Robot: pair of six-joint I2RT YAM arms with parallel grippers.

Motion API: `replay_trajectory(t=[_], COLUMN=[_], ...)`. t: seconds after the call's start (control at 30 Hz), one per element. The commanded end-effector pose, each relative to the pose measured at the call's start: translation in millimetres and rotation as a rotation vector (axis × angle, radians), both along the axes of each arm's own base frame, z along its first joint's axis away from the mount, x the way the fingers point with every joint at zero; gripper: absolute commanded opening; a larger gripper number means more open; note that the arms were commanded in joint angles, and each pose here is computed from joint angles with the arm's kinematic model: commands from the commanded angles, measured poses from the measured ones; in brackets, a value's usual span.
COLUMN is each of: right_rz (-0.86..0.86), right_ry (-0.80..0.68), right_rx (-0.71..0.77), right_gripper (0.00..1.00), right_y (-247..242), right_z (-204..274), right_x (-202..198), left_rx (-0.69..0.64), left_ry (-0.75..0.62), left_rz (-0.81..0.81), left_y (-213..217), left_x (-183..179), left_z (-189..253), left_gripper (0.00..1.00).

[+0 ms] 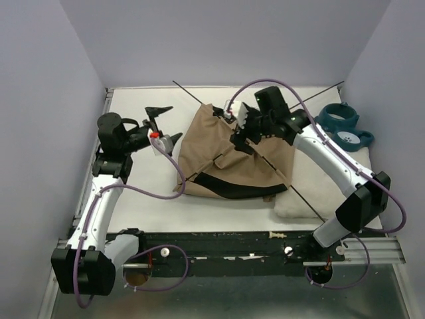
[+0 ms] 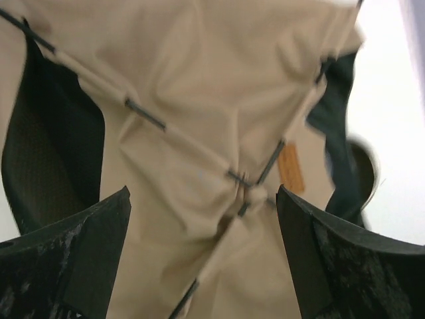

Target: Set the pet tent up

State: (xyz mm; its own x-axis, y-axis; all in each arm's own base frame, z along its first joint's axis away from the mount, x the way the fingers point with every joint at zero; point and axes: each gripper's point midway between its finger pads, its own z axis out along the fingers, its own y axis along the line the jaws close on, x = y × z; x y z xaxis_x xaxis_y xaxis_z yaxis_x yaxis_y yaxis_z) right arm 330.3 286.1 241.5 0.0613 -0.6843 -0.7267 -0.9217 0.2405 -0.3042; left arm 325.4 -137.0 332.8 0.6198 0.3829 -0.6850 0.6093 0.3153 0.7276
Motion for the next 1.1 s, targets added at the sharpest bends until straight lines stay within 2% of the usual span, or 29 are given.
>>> replay_trajectory(t=[0.0,0.1,0.17,0.3,0.4,0.5,0.57,0.63,0.73,0.8,0.9,1.0,1.07], right_rz=[-0.101,-0.138,-0.157,-0.194,-0.203,-0.211,-0.215,-0.219,-0.224,-0.207,-0.181,-0.215,-0.331], right_ry=[0.399,0.531,0.56,0.617,0.664,0.707,0.735,0.776,0.822,0.87,0.904,0.822,0.756], right_rx=[-0.08,-0.115,-0.145,-0.207,-0.208,-0.18,-0.136,-0.072,0.054,0.163,0.275,0.16,0.08], right_gripper=[0.95,0.92,0.92,0.93,0.88,0.75,0.62,0.48,0.36,0.39,0.54,0.63,0.7], right_y=[-67,-94,-107,-121,-118,-108,-97,-83,-60,-41,-21,-45,-83], right_z=[-42,-63,-79,-114,-129,-136,-132,-124,-107,-90,-60,-45,-50], right_x=[-41,-66,-78,-95,-94,-87,-81,-78,-70,-67,-55,-43,-33], left_rx=[0.153,0.168,0.168,0.17,0.172,0.119,0.056,-0.005,-0.05,-0.086,-0.115,-0.144,-0.149], left_ry=[-0.356,-0.441,-0.474,-0.436,-0.401,-0.291,-0.168,-0.024,0.235,0.399,0.617,0.732,0.757], left_rz=[-0.059,-0.095,-0.106,-0.131,-0.111,-0.058,-0.014,0.033,0.049,0.052,0.045,0.088,0.118], left_y=[-30,-49,-57,-66,-65,-61,-59,-58,-63,-68,-77,-77,-74], left_x=[-12,-18,-20,-20,-16,-8,1,11,19,21,22,25,26], left_z=[8,7,7,2,-3,-1,4,9,3,-3,-18,-29,-35], left_gripper=[0.99,0.99,0.99,0.99,0.99,0.99,0.98,0.98,0.95,0.95,0.93,0.93,0.93])
